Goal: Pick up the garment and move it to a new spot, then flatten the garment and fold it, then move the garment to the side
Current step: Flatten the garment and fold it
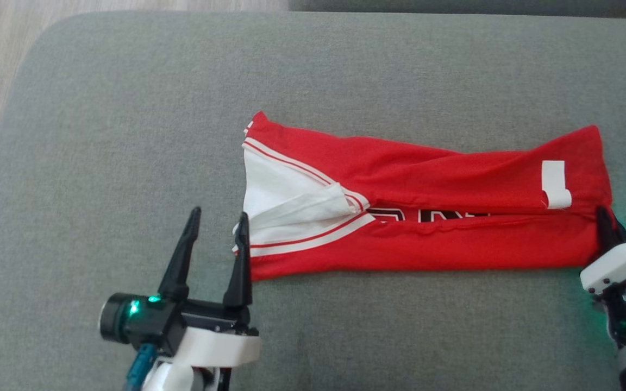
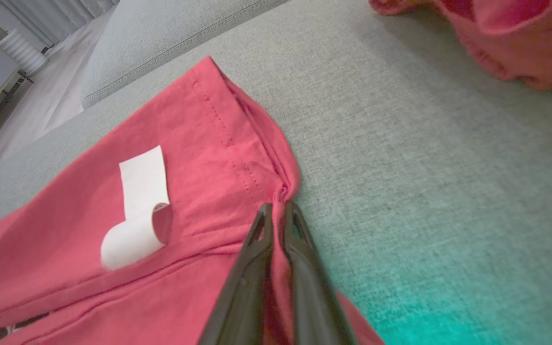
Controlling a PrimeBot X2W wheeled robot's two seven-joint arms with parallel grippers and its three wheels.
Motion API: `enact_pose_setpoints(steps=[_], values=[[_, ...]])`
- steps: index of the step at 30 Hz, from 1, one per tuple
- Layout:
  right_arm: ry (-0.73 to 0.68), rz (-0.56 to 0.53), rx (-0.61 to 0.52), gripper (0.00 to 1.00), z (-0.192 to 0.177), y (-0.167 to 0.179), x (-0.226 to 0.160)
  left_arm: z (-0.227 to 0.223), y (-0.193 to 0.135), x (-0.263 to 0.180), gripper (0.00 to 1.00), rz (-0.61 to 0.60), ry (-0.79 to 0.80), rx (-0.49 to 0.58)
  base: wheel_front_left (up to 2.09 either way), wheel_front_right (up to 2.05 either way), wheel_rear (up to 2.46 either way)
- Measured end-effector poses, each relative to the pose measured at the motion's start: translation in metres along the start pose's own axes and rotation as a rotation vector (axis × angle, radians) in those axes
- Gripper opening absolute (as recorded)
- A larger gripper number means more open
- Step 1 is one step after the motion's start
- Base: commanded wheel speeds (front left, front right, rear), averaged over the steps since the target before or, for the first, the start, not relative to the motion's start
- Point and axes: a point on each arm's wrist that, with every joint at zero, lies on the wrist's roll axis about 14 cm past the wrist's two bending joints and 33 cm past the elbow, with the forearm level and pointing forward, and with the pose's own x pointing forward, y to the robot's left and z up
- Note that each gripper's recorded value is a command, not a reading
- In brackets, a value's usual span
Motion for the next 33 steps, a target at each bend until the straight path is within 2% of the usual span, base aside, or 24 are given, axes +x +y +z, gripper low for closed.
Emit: enact_pose_setpoints(steps=[6, 11, 14, 17, 21, 28, 33], values=[[-0.042, -0.012, -0.018, 0.0, 0.015, -0.013, -0.009, 0.007, -0.003, 0.003, 1.0, -0.01, -0.024, -0.008, 0.0, 0.0, 0.0], [-0.146, -0.065, -0.058, 0.0, 0.058, -0.045, -0.024, 0.002, -0.007, 0.0, 1.0, -0.024, -0.013, -0.006, 0.0, 0.0, 0.0], [-0.192, -0.042, -0.068, 0.0, 0.081, -0.043, -0.032, 0.002, -0.011, 0.001, 1.0, -0.034, -0.014, -0.008, 0.0, 0.0, 0.0], [-0.245, 0.07, -0.049, 0.0, 0.104, -0.005, -0.036, 0.002, -0.01, 0.003, 1.0, -0.032, -0.016, -0.016, 0.0, 0.0, 0.0], [-0.291, 0.285, -0.001, 0.0, 0.119, 0.069, -0.052, 0.0, -0.011, 0.004, 1.0, -0.037, -0.009, -0.019, 0.0, 0.0, 0.0], [-0.221, 0.594, -0.002, 0.0, 0.09, 0.187, -0.079, -0.001, -0.009, 0.001, 1.0, -0.038, -0.005, -0.02, 0.0, 0.0, 0.0], [-0.092, 0.753, -0.02, 0.0, 0.043, 0.252, -0.091, -0.004, 0.0, -0.005, 1.0, -0.011, 0.005, -0.02, 0.0, 0.0, 0.0]])
